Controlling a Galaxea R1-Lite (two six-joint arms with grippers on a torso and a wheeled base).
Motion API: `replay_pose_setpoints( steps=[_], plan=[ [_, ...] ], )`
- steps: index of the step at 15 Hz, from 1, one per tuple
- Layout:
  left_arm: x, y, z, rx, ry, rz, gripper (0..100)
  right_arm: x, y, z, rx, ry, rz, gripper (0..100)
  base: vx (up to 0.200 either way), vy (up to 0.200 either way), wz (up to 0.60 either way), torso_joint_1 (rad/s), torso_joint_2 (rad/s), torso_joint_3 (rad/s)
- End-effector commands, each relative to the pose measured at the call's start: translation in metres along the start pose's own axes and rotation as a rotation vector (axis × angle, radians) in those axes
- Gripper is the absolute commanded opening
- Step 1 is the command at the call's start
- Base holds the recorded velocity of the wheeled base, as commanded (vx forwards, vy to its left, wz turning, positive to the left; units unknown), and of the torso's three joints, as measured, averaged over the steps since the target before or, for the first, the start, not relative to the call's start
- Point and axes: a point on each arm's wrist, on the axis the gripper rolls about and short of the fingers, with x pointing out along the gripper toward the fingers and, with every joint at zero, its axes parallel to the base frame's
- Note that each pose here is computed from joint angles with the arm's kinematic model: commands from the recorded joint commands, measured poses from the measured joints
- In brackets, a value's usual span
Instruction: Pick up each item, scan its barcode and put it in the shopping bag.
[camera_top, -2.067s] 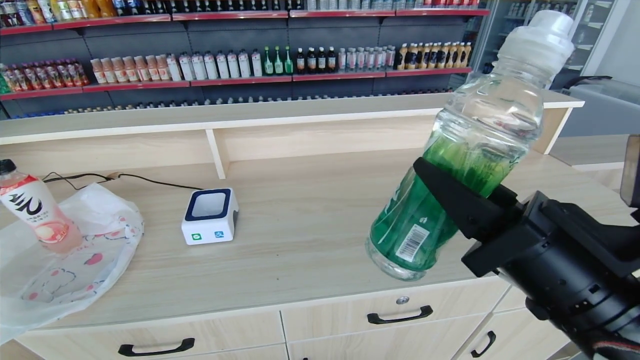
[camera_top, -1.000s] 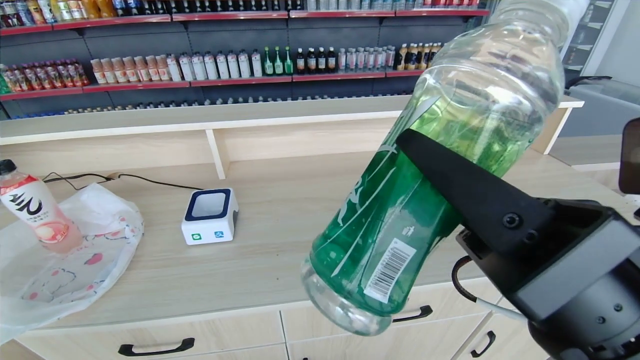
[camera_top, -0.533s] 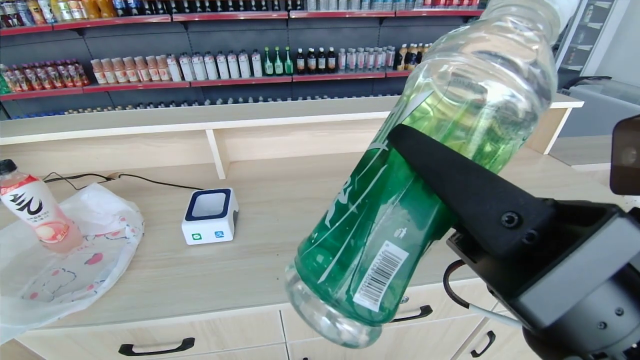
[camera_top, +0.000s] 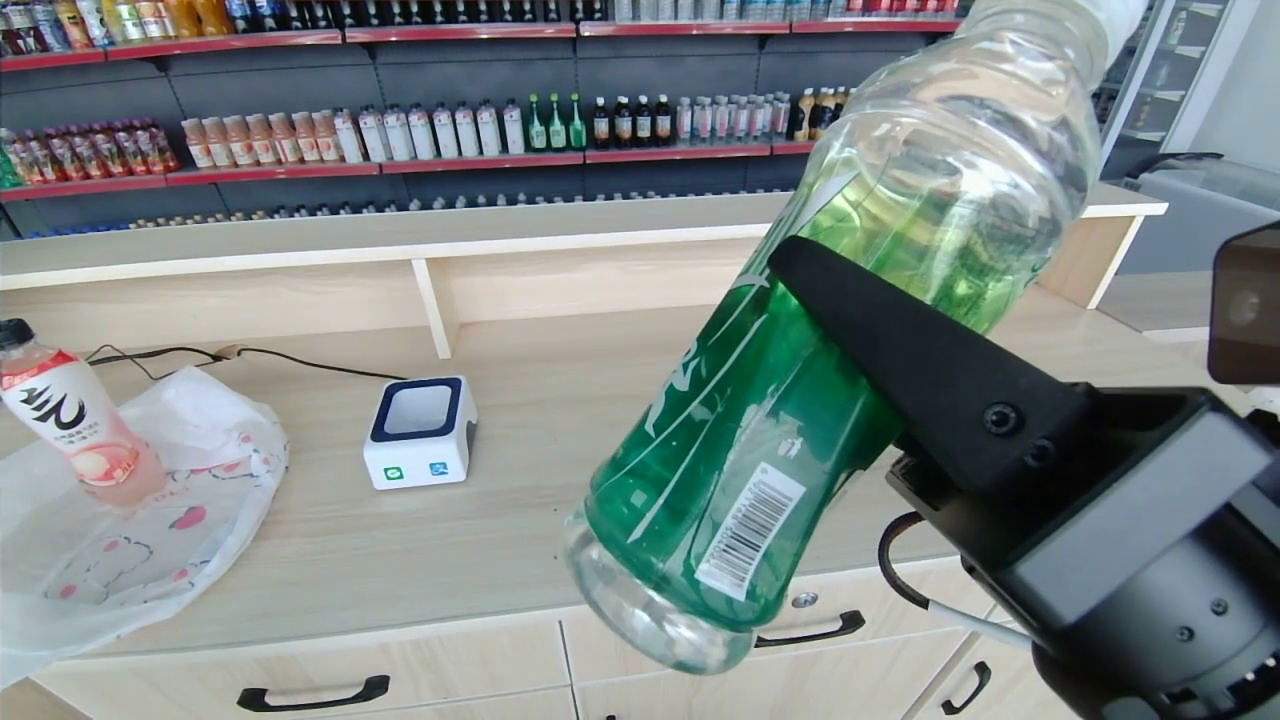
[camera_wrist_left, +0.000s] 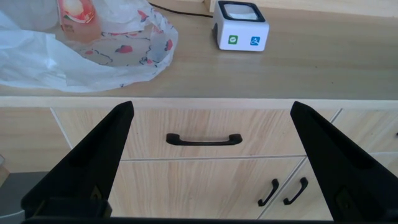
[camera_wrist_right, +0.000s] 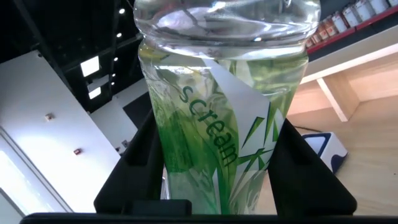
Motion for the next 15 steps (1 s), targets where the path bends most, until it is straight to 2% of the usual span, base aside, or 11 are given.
replay_pose_setpoints(
  steps=[1, 10, 13, 15],
  plan=[
    [0.000, 0.000, 0.000, 0.000, -0.001, 0.001, 100, 0.001, 0.000, -0.001, -0.003, 0.003, -0.001, 0, 0.000, 0.000, 0.00, 0.000, 0.00, 0.000],
    [0.000, 0.000, 0.000, 0.000, 0.001, -0.001, 100, 0.000, -0.001, -0.003, -0.085, 0.008, -0.007, 0, 0.000, 0.000, 0.00, 0.000, 0.00, 0.000],
    [0.000, 0.000, 0.000, 0.000, -0.001, -0.001, 100, 0.000, -0.006, -0.006, -0.158, 0.021, -0.020, 0, 0.000, 0.000, 0.00, 0.000, 0.00, 0.000],
    [0.000, 0.000, 0.000, 0.000, -0.001, 0.001, 100, 0.008, -0.018, -0.001, -0.260, -0.010, -0.061, 0, 0.000, 0.000, 0.00, 0.000, 0.00, 0.000]
  ],
)
